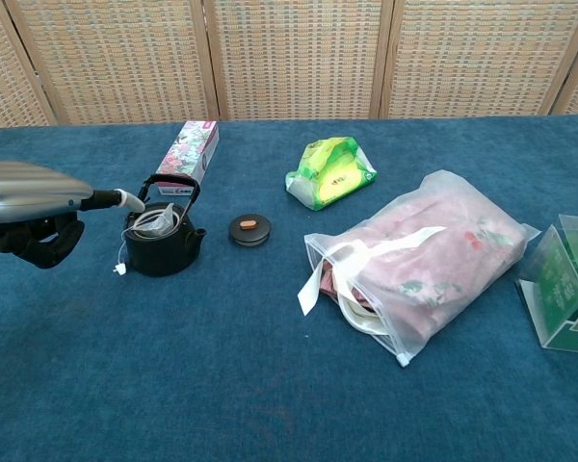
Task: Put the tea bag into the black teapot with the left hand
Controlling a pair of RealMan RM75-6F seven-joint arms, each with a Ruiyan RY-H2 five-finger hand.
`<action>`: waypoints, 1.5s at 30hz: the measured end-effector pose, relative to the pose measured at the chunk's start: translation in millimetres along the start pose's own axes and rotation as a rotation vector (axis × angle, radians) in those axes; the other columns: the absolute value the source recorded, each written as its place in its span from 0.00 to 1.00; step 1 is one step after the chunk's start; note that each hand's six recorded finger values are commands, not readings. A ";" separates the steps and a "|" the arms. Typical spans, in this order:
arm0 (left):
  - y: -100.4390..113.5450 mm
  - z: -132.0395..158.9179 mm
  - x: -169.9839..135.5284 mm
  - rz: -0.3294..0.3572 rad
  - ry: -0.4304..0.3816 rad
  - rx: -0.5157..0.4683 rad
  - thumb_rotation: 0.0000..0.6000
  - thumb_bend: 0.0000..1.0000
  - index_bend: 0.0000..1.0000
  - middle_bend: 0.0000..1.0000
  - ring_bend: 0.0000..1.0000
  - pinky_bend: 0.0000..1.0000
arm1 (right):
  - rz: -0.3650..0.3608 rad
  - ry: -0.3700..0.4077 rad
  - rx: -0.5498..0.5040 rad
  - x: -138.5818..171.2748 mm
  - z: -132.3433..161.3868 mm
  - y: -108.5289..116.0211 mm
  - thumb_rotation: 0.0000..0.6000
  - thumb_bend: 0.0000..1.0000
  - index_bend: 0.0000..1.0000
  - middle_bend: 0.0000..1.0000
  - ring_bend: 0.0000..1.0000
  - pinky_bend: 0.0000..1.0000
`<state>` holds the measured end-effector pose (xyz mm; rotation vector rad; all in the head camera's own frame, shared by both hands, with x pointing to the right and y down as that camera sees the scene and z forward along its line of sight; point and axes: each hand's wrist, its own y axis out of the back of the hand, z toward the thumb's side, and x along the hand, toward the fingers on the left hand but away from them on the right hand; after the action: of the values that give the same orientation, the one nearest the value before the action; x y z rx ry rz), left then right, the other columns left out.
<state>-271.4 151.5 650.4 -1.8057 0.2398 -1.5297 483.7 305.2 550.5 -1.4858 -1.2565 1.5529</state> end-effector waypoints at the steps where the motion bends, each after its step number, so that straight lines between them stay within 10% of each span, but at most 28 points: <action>1: -0.2 1.1 2.2 -0.005 -0.001 0.001 1.00 0.99 0.01 0.88 0.84 0.72 | 0.000 0.000 0.000 0.1 -0.2 0.0 1.00 0.01 0.12 0.19 0.08 0.16; 45: -19.0 4.0 43.6 -0.092 0.045 -0.041 1.00 0.99 0.01 0.88 0.84 0.72 | 0.003 -0.016 0.003 2.0 -2.5 -0.2 1.00 0.01 0.12 0.19 0.08 0.16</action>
<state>-262.0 141.4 696.1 -1.8380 0.2136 -1.6414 485.8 307.5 550.2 -1.4765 -1.2609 1.5705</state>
